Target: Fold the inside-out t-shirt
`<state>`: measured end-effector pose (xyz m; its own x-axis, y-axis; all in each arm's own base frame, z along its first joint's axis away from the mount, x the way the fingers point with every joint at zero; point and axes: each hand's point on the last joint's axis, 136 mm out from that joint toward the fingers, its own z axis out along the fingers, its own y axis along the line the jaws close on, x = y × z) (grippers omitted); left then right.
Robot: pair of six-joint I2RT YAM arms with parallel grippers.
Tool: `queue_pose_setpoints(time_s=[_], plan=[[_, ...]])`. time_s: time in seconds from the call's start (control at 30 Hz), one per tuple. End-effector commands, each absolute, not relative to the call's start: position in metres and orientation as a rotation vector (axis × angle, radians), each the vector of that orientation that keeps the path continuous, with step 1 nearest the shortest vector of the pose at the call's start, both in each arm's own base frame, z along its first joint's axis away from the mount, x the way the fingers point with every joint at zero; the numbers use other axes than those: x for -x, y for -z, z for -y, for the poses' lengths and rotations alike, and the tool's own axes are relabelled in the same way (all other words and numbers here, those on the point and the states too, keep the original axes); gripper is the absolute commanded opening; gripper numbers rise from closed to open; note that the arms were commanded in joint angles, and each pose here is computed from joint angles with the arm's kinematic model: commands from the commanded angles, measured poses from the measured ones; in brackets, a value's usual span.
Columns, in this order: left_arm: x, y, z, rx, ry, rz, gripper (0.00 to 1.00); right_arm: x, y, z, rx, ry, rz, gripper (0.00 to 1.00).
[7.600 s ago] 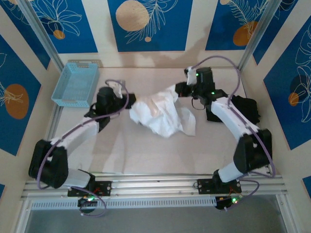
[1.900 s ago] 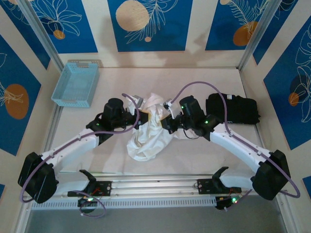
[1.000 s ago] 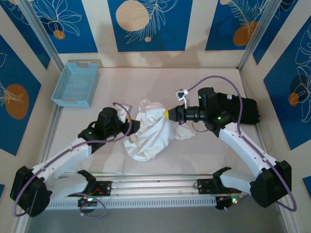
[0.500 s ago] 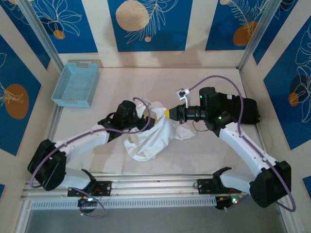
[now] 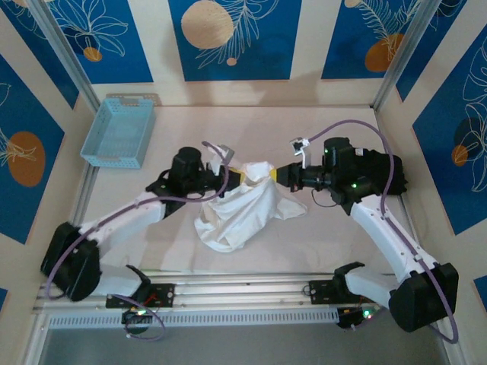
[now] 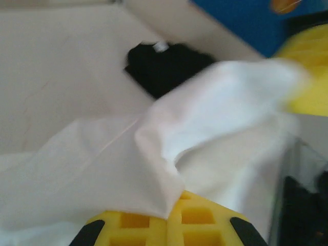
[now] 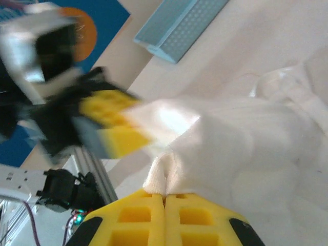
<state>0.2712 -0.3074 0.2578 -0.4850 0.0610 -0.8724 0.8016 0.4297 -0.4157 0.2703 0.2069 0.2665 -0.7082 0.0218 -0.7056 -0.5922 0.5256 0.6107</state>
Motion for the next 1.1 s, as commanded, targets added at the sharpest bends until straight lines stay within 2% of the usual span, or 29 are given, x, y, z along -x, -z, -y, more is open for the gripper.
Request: queue_pose_setpoints(time_s=[0.0, 0.13, 0.33, 0.57, 0.6, 0.67, 0.7, 0.83, 0.97, 1.07], plan=[[-0.217, -0.323, 0.302, -0.846, 1.354, -1.582, 0.0, -0.272, -0.284, -0.201, 0.447, -1.169, -2.077, 0.0], [-0.205, -0.337, 0.294, -0.84, 1.408, -1.546, 0.0, -0.27, -0.287, -0.209, 0.48, -1.237, -2.061, 0.0], [-0.223, -0.32, 0.285, -0.752, 1.37, -1.6, 0.0, -0.255, -0.299, -0.218, 0.566, -1.361, -2.01, 0.0], [-0.268, -0.262, 0.274, -0.536, 1.179, -1.874, 0.0, -0.239, -0.309, -0.236, 0.673, -1.495, -1.946, 0.0], [-0.273, -0.252, 0.272, -0.511, 1.14, -1.911, 0.08, -0.238, -0.31, -0.24, 0.684, -1.515, -1.939, 0.0], [-0.279, -0.239, 0.268, -0.495, 1.08, -1.957, 0.1, -0.236, -0.311, -0.246, 0.707, -1.545, -1.927, 0.0], [-0.281, -0.234, 0.264, -0.488, 1.043, -1.972, 0.15, -0.235, -0.311, -0.25, 0.716, -1.553, -1.927, 0.0], [-0.291, -0.218, 0.24, -0.44, 0.814, -2.028, 0.46, -0.232, -0.312, -0.259, 0.757, -1.575, -1.909, 0.0], [-0.281, -0.223, 0.225, -0.481, 0.619, -1.994, 0.58, -0.234, -0.308, -0.262, 0.753, -1.574, -1.922, 0.0], [-0.264, -0.238, 0.231, -0.574, 0.579, -1.922, 0.6, -0.238, -0.304, -0.263, 0.738, -1.572, -1.943, 0.0]])
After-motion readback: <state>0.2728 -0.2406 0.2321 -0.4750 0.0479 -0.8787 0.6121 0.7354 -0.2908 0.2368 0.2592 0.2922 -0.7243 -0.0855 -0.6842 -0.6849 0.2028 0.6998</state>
